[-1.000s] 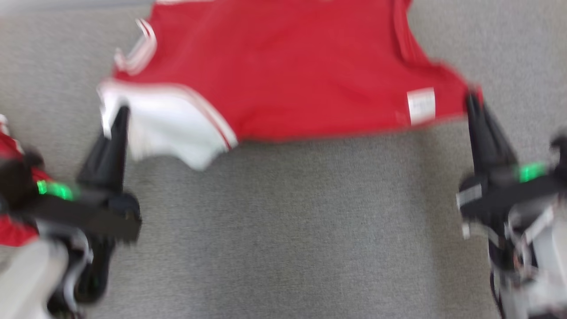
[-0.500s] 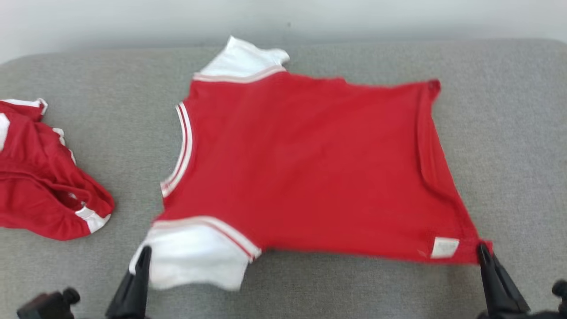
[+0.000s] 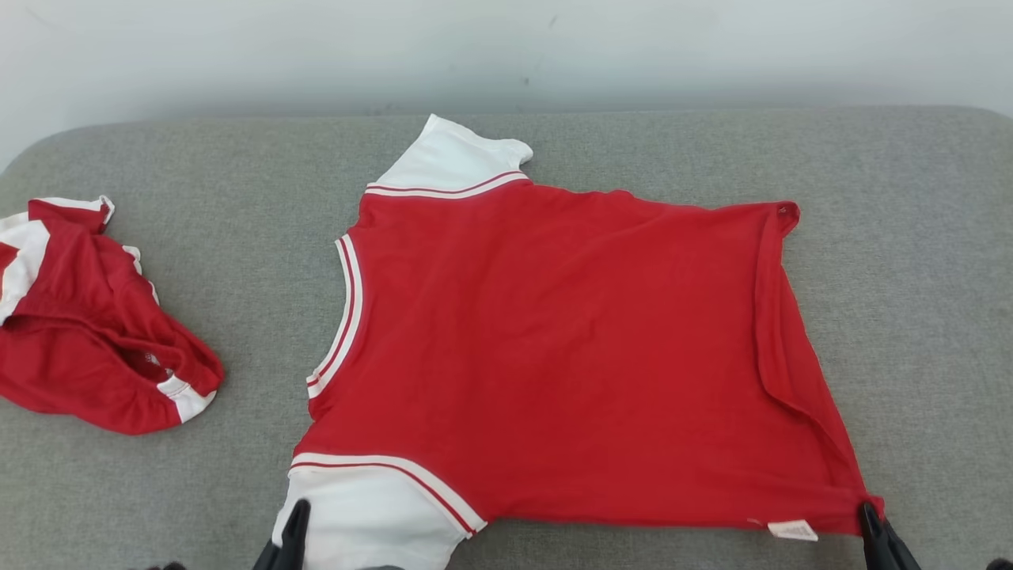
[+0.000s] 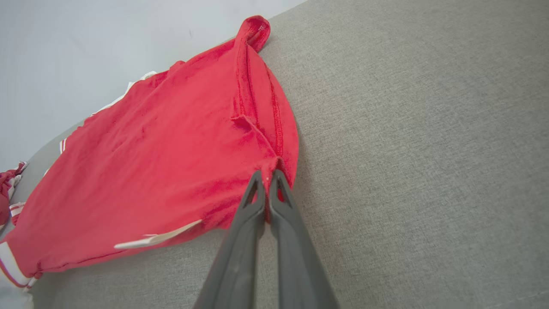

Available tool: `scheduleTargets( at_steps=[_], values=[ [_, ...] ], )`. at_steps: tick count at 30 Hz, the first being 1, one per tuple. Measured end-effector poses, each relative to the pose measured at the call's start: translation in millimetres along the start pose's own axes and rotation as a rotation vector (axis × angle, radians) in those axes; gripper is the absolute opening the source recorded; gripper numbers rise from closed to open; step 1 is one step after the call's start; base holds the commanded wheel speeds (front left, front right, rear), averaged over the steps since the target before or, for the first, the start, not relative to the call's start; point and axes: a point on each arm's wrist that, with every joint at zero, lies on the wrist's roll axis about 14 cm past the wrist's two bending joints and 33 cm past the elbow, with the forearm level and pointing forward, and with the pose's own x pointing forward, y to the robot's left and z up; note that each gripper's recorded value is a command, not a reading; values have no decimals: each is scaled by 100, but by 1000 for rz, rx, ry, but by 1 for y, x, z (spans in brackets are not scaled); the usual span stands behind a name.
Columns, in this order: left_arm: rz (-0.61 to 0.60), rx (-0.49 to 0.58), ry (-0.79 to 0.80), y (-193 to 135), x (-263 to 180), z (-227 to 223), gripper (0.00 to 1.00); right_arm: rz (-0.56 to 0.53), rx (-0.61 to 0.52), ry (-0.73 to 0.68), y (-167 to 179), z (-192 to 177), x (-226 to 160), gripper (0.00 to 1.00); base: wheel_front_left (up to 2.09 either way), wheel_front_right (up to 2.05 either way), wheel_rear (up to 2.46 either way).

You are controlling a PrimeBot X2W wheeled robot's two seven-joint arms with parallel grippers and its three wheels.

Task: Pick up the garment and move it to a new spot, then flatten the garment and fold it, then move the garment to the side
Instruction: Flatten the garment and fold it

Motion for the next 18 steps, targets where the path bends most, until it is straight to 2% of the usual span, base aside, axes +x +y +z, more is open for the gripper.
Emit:
scheduleTargets(
  at_steps=[8,18],
  values=[
    [-100,88,-33,-17,32,25,0,36,6,-28,9,14,19,0,0,0,0],
    [-146,154,1,-22,101,37,0,64,-16,-4,17,23,74,0,0,0,0]
  ],
)
